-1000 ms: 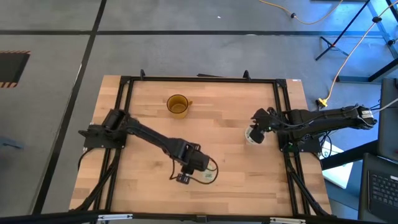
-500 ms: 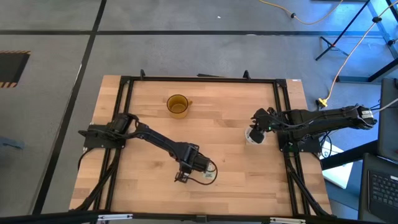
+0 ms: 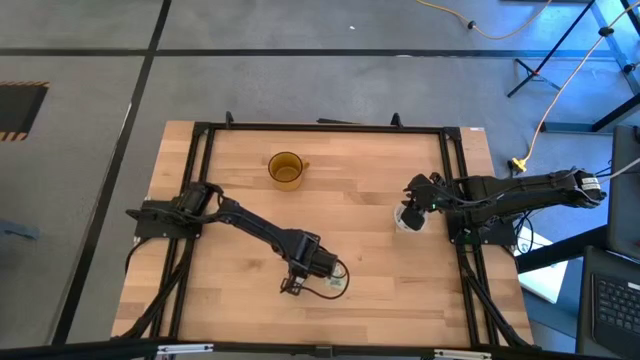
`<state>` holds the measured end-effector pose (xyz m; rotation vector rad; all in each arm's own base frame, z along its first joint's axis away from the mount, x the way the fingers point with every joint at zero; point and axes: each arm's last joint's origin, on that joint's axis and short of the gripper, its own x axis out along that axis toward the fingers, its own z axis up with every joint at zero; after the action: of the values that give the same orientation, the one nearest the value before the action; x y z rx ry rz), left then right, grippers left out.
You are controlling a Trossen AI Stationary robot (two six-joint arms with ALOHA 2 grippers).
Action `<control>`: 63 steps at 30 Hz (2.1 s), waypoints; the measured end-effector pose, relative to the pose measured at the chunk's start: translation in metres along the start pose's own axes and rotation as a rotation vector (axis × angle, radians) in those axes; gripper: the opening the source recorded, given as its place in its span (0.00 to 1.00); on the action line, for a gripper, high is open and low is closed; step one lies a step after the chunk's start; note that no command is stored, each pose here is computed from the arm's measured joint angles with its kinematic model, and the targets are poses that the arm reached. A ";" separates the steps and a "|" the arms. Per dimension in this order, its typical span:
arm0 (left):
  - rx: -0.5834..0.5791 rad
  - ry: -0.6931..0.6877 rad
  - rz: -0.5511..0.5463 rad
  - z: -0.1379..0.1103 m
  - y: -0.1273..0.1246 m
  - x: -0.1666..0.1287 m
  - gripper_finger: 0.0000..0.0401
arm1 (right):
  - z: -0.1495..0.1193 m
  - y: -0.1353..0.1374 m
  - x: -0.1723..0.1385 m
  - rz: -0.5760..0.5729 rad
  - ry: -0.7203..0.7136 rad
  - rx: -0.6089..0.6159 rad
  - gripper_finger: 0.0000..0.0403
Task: Pick and place items into bin
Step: Put the truvia packet into the transparent bin
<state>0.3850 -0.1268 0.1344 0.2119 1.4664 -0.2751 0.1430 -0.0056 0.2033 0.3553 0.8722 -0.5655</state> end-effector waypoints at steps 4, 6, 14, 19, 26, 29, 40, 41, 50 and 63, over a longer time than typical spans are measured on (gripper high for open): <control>-0.004 -0.020 0.001 -0.001 0.001 -0.008 0.01 | 0.000 0.000 0.000 0.000 0.000 0.000 0.34; -0.007 -0.027 0.008 -0.001 0.002 -0.011 0.01 | 0.000 0.000 0.000 0.001 -0.001 0.000 0.34; -0.051 -0.117 0.247 -0.002 0.019 -0.044 0.01 | 0.004 0.005 0.000 0.071 -0.027 -0.085 0.34; -0.146 -0.203 0.501 0.002 0.039 -0.056 0.01 | 0.017 0.015 -0.003 0.202 -0.152 -0.159 0.34; -0.273 -0.349 0.775 0.014 0.066 -0.065 0.01 | 0.036 0.028 -0.012 0.377 -0.375 -0.341 0.34; -0.278 -0.398 0.874 0.019 0.074 -0.071 0.01 | 0.040 0.030 -0.014 0.403 -0.430 -0.368 0.34; -0.284 -0.671 1.069 0.046 0.082 -0.099 0.00 | 0.041 0.035 -0.004 0.374 -0.423 -0.468 0.34; -0.279 -0.686 1.077 0.048 0.082 -0.101 0.00 | 0.042 0.036 -0.003 0.374 -0.422 -0.468 0.34; -0.264 -0.724 1.102 0.051 0.082 -0.107 0.01 | 0.047 0.044 0.008 0.372 -0.428 -0.392 0.34; -0.269 -0.723 1.106 0.051 0.082 -0.107 0.01 | 0.055 0.046 0.004 0.401 -0.499 -0.249 0.34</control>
<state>0.4501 -0.0586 0.2440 0.5929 0.5071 0.6832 0.2059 0.0017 0.2361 0.1426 0.3656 -0.1537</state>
